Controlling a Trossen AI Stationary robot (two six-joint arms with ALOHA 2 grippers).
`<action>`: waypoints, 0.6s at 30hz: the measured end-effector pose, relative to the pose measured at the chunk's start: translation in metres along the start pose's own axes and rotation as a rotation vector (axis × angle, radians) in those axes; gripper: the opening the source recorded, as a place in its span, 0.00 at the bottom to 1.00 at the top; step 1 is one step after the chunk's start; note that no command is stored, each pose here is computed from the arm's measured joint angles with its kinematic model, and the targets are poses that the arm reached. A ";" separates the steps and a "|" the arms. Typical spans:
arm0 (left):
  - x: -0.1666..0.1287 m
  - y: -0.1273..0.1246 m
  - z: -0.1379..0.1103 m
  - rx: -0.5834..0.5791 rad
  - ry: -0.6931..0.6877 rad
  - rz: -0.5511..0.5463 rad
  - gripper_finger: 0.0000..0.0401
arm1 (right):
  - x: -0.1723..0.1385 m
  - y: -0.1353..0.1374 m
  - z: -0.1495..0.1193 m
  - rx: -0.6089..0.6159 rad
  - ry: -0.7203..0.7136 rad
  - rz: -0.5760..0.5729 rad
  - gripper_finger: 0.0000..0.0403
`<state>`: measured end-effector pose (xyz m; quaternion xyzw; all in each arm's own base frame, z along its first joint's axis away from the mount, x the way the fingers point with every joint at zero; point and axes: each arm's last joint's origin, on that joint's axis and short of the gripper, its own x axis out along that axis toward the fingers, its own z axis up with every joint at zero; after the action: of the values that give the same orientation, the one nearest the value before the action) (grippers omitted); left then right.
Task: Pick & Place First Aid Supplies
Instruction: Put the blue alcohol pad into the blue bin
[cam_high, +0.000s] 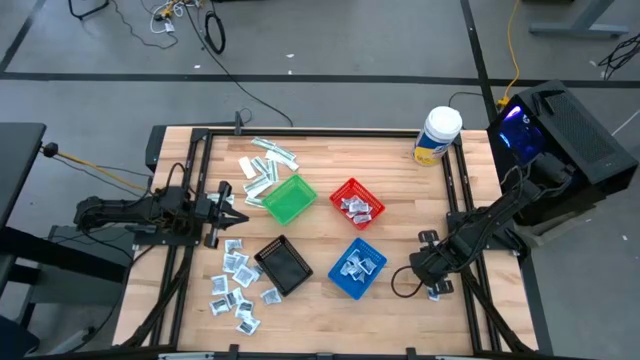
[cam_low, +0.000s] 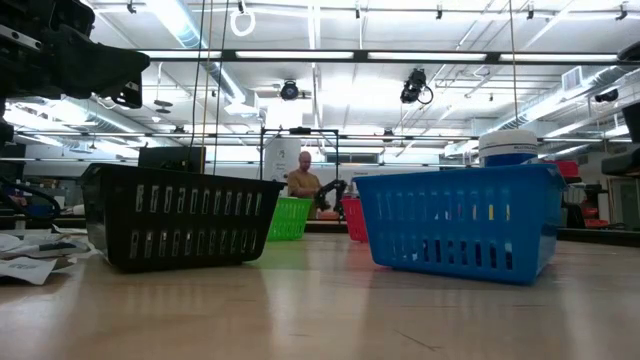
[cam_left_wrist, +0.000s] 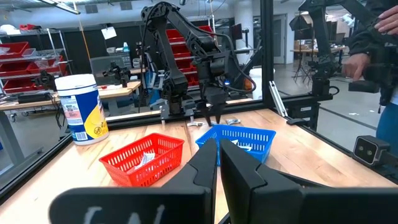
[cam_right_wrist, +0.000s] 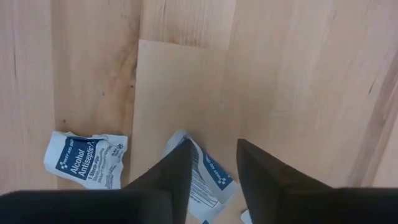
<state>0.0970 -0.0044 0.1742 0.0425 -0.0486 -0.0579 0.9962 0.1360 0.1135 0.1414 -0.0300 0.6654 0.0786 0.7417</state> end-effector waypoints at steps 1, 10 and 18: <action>0.000 0.000 0.000 0.000 0.000 0.000 0.06 | 0.000 0.000 0.000 0.000 0.000 0.000 0.27; 0.000 0.000 0.000 0.000 -0.001 0.000 0.06 | 0.000 0.001 0.001 -0.007 0.001 0.030 0.03; 0.000 0.000 0.000 0.000 -0.001 0.000 0.06 | 0.000 0.002 0.002 0.018 0.003 0.055 0.01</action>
<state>0.0970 -0.0044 0.1742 0.0425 -0.0489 -0.0579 0.9962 0.1371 0.1162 0.1417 -0.0048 0.6679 0.0930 0.7384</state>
